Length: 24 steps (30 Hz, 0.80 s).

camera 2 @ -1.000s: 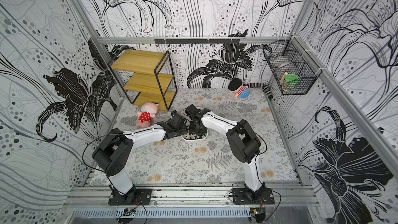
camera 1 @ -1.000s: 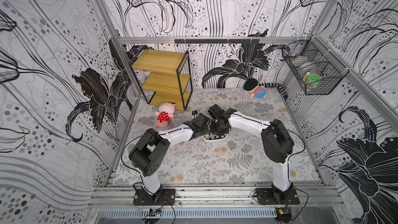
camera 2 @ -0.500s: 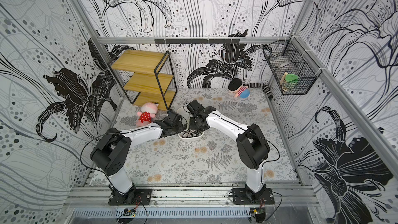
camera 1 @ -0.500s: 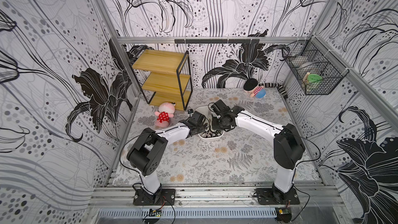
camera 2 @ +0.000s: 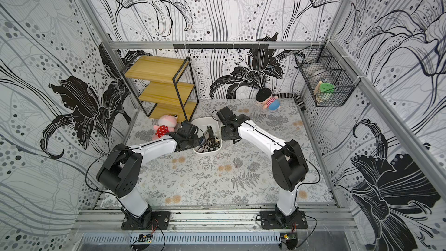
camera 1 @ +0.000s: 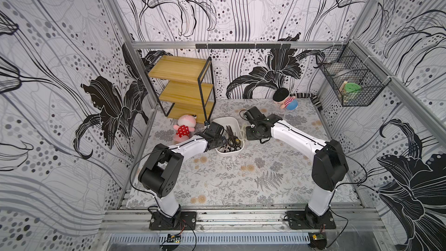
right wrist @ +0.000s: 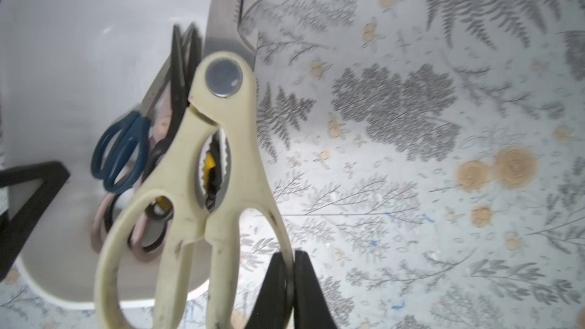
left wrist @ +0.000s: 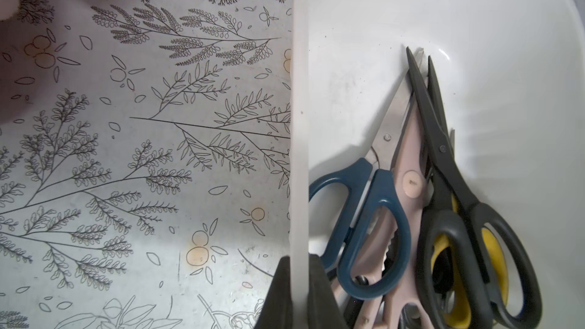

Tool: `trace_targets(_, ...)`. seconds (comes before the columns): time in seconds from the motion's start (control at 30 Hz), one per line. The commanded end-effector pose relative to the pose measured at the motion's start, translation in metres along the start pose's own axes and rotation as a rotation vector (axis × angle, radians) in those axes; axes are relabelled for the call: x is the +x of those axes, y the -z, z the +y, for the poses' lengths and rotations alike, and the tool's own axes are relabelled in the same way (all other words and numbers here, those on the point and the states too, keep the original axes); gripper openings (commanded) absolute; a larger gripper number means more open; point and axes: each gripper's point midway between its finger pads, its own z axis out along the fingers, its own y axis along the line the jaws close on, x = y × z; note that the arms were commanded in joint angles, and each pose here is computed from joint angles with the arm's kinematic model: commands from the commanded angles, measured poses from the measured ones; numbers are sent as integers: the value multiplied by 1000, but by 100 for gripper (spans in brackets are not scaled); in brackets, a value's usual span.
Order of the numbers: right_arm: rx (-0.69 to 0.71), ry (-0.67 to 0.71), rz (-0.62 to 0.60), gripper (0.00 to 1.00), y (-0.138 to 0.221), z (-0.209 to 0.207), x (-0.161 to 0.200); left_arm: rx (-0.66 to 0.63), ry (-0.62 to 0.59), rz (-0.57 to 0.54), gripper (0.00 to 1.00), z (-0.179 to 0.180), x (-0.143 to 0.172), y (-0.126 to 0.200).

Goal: Take the scissors out of the storage box
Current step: Place the scissors at the center of the board.

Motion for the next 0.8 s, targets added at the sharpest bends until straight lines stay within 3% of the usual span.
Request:
trace_targets(0.0, 80, 80, -80, 0, 7, -51, -22, -7, -51, -31, 0, 3, -7, 10)
trace_targets(0.17, 199, 180, -90, 0, -13, -100, -36, 5, -61, -33, 0, 6, -3, 12)
trace_targets(0.47, 223, 76, -32, 0, -48, -187, -42, 44, -40, -27, 0, 2, 1, 15)
trace_targets(0.77, 210, 64, 25, 0, -84, -233, -46, 57, -35, -16, 0, -1, 3, 15)
